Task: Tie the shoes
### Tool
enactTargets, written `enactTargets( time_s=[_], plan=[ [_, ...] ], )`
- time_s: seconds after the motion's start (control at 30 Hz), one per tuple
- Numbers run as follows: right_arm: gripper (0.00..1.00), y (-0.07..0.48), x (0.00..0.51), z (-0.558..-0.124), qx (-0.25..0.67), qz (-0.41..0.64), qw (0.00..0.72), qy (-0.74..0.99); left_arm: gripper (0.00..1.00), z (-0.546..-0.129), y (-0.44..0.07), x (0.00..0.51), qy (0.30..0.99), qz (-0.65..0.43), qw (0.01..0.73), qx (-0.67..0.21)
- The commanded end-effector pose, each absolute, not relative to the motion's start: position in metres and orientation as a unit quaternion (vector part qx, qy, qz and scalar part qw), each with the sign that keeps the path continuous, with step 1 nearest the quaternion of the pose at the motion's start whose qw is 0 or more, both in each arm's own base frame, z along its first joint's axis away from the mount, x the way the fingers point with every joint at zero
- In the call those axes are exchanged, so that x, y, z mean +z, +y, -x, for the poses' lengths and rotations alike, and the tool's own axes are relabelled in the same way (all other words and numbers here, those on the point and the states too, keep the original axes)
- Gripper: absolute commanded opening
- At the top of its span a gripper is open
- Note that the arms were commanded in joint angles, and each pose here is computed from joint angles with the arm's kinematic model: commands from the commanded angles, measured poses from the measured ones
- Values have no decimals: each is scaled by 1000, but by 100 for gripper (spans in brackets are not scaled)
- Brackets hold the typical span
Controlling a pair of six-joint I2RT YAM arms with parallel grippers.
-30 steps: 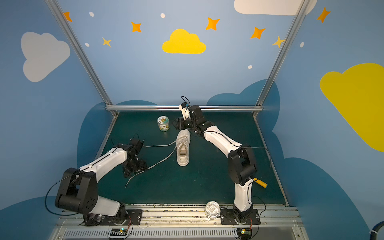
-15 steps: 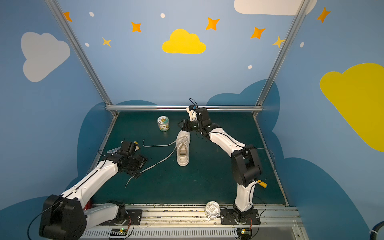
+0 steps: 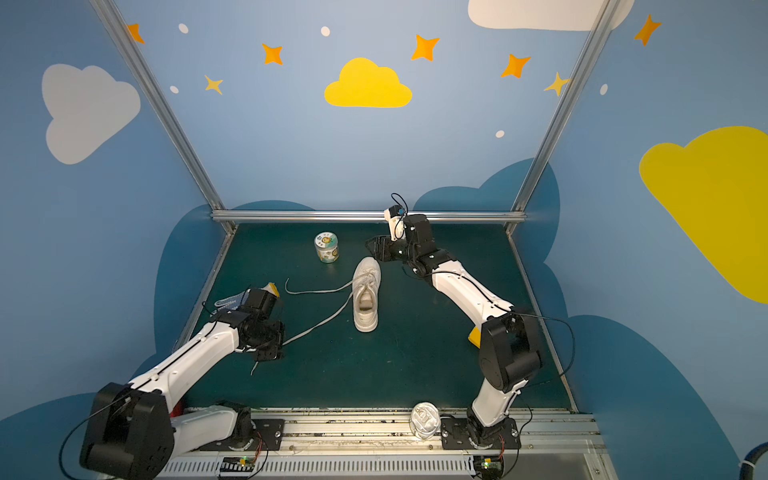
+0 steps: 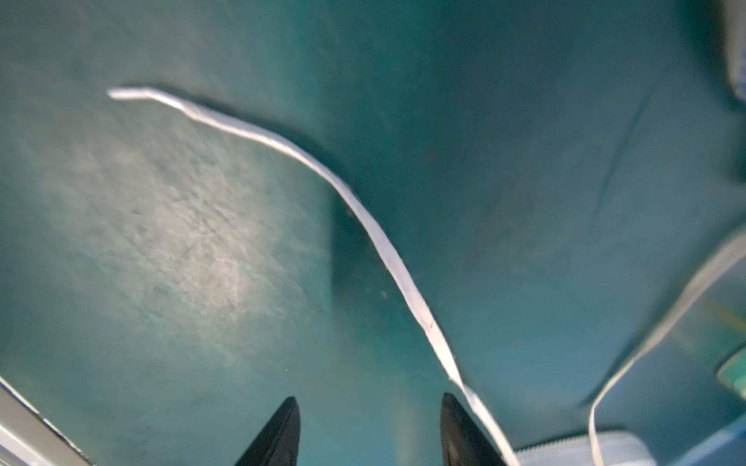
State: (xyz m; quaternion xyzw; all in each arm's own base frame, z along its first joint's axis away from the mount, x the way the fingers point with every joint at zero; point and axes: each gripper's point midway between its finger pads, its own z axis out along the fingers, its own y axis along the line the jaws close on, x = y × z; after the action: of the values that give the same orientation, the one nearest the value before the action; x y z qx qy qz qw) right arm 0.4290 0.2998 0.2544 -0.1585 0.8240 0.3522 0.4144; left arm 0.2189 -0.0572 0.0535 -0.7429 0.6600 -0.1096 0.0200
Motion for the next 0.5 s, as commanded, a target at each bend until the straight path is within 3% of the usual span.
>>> enactTargets(
  time_s=[0.0, 0.13, 0.47],
  plan=[
    [64, 289, 259, -427, 343, 155, 418, 827, 54, -223, -46, 52, 628, 773, 30, -87],
    [64, 289, 257, -425, 342, 156, 414, 829, 49, -230, -43, 45, 620, 779, 34, -88],
    [64, 284, 254, -423, 327, 160, 412, 835, 46, -246, -36, 36, 607, 790, 37, -78]
  ],
)
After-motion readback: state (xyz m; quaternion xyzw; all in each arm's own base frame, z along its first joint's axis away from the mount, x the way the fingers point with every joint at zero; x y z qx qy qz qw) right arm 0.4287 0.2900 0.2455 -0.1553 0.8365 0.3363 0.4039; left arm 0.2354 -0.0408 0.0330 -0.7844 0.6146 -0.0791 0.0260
